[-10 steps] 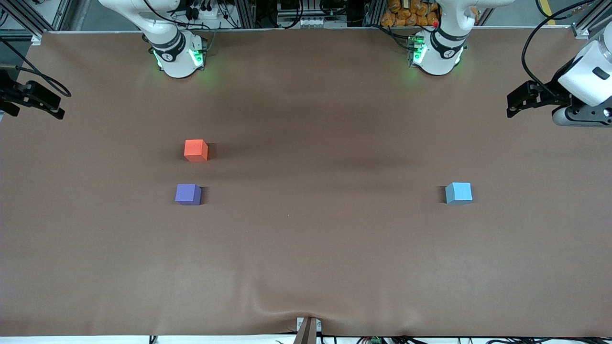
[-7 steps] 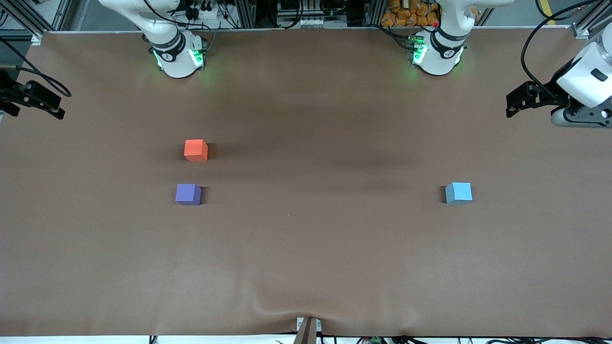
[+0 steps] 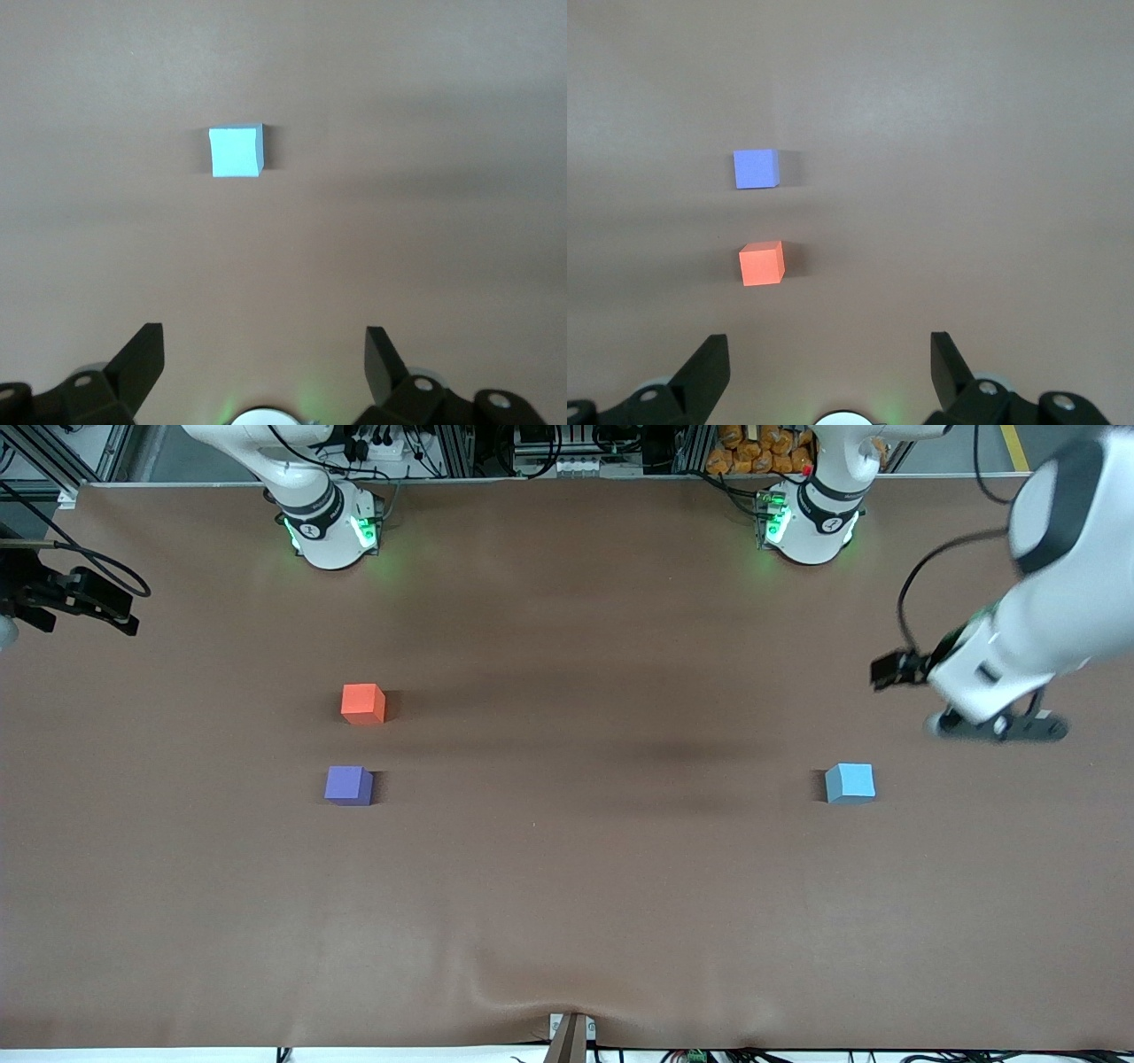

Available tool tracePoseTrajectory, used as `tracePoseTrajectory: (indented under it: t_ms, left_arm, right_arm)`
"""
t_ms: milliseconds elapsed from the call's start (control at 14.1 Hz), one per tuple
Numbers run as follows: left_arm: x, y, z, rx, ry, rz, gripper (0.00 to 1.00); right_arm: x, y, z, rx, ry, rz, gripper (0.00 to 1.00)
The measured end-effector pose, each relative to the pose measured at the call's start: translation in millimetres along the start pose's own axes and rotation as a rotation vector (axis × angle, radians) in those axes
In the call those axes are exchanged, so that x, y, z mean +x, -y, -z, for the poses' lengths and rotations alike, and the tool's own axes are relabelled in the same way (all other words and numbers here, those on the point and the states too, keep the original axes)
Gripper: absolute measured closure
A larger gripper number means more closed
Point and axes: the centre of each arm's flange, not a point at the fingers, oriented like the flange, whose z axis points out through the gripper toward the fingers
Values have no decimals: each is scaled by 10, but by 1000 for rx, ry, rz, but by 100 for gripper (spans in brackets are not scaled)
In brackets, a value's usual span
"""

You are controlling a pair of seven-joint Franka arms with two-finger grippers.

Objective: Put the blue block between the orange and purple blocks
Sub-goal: 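Reach the left gripper down to the light blue cube and grasp it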

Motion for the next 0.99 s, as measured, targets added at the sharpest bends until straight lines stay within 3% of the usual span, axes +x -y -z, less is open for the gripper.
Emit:
tracePoseTrajectory:
  t_ms: [354, 992]
  left_arm:
    - [635, 358, -1102, -12, 64, 97, 0]
    - [873, 1016, -2006, -29, -90, 57, 0]
  right_arm:
    - [-5, 1, 0, 0, 4, 0, 0]
    - [-5, -7, -6, 0, 6, -1, 0]
